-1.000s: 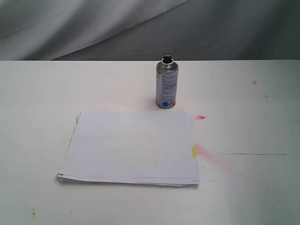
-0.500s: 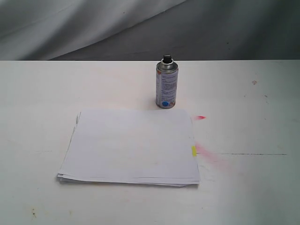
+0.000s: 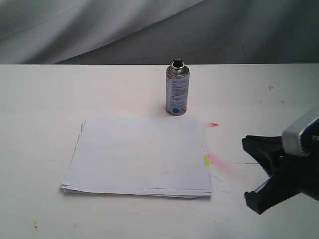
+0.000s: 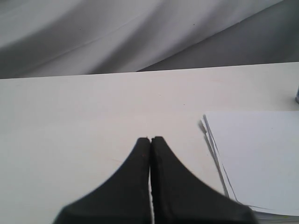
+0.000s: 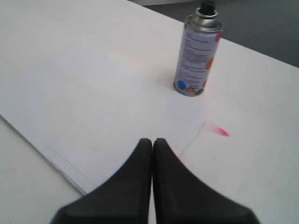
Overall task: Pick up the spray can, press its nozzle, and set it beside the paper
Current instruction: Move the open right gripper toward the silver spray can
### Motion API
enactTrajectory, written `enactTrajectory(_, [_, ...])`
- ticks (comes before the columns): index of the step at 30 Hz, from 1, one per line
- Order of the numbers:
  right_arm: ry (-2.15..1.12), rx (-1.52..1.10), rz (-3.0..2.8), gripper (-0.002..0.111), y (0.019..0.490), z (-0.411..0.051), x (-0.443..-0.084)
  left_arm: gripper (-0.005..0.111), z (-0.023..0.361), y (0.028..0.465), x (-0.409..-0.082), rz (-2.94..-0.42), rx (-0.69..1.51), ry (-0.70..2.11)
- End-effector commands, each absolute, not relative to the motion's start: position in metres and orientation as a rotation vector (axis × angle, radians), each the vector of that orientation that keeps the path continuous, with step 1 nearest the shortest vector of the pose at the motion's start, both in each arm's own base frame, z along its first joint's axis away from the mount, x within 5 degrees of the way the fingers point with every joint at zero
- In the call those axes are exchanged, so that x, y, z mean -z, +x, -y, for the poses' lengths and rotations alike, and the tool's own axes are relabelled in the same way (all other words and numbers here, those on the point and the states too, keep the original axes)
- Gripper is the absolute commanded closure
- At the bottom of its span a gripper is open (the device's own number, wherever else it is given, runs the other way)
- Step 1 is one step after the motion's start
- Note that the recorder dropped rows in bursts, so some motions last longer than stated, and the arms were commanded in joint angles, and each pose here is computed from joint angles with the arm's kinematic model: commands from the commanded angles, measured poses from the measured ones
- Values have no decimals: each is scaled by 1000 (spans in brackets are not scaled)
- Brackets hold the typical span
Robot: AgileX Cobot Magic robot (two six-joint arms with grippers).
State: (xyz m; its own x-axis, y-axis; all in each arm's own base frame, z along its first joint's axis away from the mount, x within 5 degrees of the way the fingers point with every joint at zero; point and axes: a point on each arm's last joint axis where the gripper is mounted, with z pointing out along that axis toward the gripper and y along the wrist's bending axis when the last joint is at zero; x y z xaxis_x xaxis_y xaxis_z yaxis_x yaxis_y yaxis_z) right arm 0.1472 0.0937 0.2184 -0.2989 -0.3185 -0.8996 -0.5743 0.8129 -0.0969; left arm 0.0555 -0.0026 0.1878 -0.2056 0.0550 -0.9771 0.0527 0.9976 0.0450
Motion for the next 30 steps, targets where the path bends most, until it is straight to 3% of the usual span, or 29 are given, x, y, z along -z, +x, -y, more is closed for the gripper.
enactTrajectory(1, [-688, -356, -1898, 108, 160, -115, -221, 107, 2, 55, -188, -1765, -2, 74])
enactTrajectory(25, [-480, -498, -1709, 108, 183, -131, -228, 107, 2, 55, -188, -1765, -2, 74])
enactTrajectory(30, [-455, -426, -1669, 108, 202, -138, -232, 107, 2, 55, -188, -1765, -2, 74])
